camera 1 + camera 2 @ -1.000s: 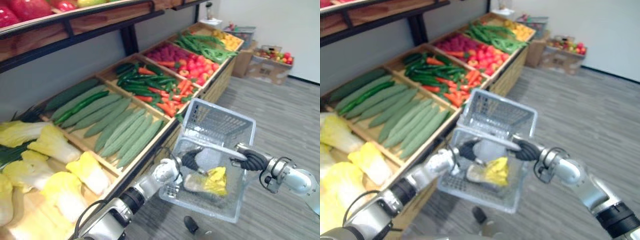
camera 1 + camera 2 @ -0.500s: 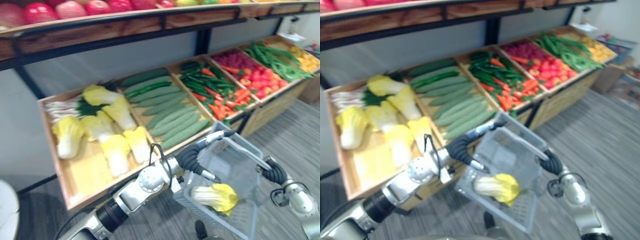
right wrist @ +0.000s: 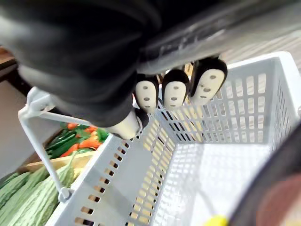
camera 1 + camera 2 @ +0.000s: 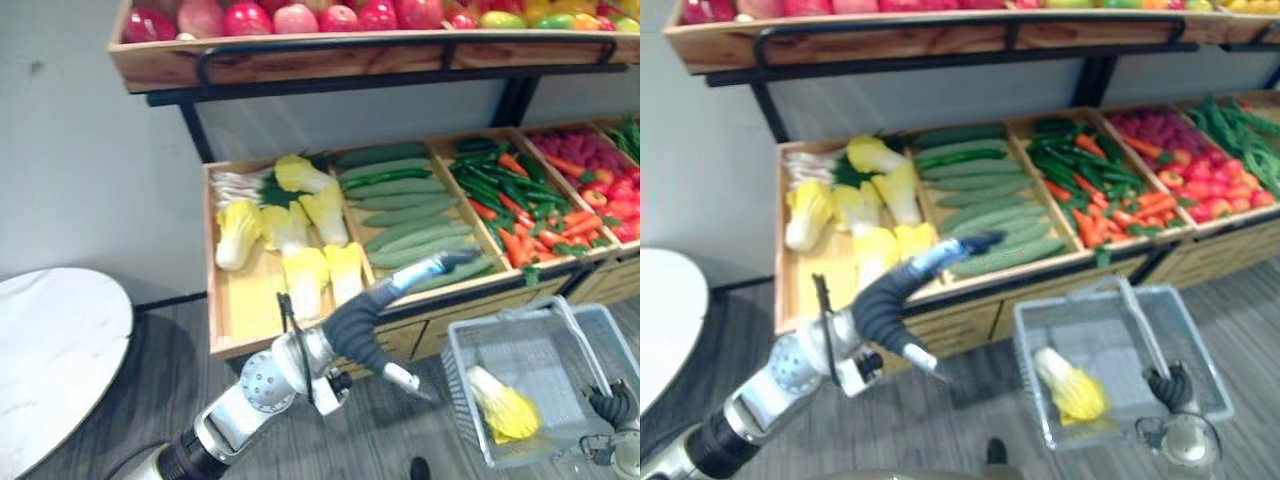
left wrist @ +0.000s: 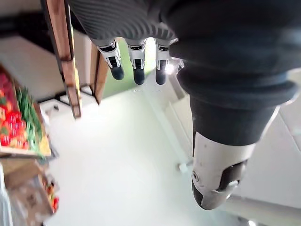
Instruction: Pick vegetable in the basket
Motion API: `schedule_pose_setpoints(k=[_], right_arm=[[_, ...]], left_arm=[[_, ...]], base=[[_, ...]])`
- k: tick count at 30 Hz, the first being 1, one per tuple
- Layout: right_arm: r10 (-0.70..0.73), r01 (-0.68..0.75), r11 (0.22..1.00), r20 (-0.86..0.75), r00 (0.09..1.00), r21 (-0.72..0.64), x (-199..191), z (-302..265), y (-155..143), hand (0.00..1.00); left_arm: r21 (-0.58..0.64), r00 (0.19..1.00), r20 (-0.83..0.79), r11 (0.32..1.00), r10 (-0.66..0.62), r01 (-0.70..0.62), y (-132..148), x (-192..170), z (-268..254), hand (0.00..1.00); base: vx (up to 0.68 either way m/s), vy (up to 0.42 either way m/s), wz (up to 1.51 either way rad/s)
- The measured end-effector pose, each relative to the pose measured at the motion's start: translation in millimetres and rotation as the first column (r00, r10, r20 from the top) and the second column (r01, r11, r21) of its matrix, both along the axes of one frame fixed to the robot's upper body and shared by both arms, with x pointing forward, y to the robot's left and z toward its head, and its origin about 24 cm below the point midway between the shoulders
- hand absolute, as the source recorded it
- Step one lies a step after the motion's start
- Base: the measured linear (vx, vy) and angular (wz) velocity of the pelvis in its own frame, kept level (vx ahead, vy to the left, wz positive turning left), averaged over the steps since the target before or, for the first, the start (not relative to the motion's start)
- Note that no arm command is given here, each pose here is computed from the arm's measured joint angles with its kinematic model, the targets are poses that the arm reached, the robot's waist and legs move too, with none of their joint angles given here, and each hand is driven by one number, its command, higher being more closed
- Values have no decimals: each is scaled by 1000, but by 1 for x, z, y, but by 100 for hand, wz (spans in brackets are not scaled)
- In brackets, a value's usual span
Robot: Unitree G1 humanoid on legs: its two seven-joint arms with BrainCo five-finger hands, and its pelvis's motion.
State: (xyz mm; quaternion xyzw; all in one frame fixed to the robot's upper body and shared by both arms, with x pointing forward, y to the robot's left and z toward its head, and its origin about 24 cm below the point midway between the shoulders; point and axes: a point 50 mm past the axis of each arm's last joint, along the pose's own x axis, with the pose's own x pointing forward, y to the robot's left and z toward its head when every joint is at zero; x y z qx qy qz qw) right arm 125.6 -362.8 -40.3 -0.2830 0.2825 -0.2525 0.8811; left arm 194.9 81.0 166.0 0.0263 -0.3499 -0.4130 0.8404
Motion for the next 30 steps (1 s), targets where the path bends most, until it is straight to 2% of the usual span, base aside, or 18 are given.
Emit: schedule_pose_setpoints(k=[3, 5, 7, 8, 11, 12, 13, 15, 16, 18, 19, 22, 23, 26, 28, 30], right_arm=[[-161, 170, 980, -93, 983, 107, -30, -31, -1, 100], [-242, 266, 948, -145, 959, 174, -43, -48, 3, 100], [-323, 374, 899, -229, 918, 229, -66, -67, 12, 100], [-346, 404, 882, -248, 905, 241, -72, -71, 14, 100], [-442, 537, 795, -336, 831, 283, -102, -87, 28, 100], [-487, 586, 755, -347, 802, 295, -109, -91, 33, 100], [-504, 605, 737, -351, 789, 302, -112, -93, 36, 100], [-527, 633, 702, -359, 770, 327, -114, -98, 47, 100], [-527, 634, 700, -361, 770, 330, -114, -99, 49, 100], [-519, 630, 699, -365, 773, 339, -113, -102, 56, 100], [-518, 630, 696, -367, 772, 343, -112, -103, 58, 100], [-502, 625, 694, -383, 775, 356, -111, -108, 71, 100], [-495, 620, 698, -385, 779, 357, -110, -109, 72, 100], [-483, 609, 702, -383, 788, 368, -106, -111, 80, 100], [-483, 610, 702, -385, 787, 367, -106, -111, 81, 100], [-483, 610, 702, -383, 787, 368, -105, -111, 82, 100]], left_arm=[[-111, 981, -74, 976, 179, -187, 25, 4, -5, 0], [-167, 942, -134, 930, 306, -326, 42, 4, -11, 0], [-200, 859, -216, 841, 463, -503, 65, 6, -24, 0], [-199, 832, -236, 813, 502, -547, 70, 7, -27, 0], [-133, 629, -333, 626, 702, -769, 100, 12, -54, 0], [-81, 510, -369, 519, 777, -851, 115, 12, -67, 0], [-54, 452, -386, 469, 804, -881, 123, 11, -74, 0], [103, 217, -396, 278, 892, -955, 151, 5, -103, 0], [146, 164, -388, 236, 907, -961, 157, 3, -110, 0], [281, -17, -349, 87, 937, -956, 175, -5, -134, 0], [309, -55, -340, 56, 939, -949, 179, -7, -140, 0], [505, -285, -262, -120, 922, -855, 203, -30, -179, 0], [537, -326, -258, -146, 910, -831, 207, -35, -187, 0], [697, -560, -227, -269, 797, -665, 227, -75, -227, 0], [772, -687, -209, -313, 696, -553, 234, -104, -247, 0], [829, -755, -180, -316, 631, -462, 234, -128, -262, 0]], base=[[4, -22, 52], [-4, -26, 43], [-8, -26, 64], [-6, -22, 84], [32, -1, 79], [32, 0, 47], [20, 0, 44], [5, 3, 27], [-13, 13, 13], [-23, 20, 9], [-20, 20, 10], [-1, 7, 3], [0, 0, 0], [48, -1, -1], [46, -2, -3], [55, -5, -8]])
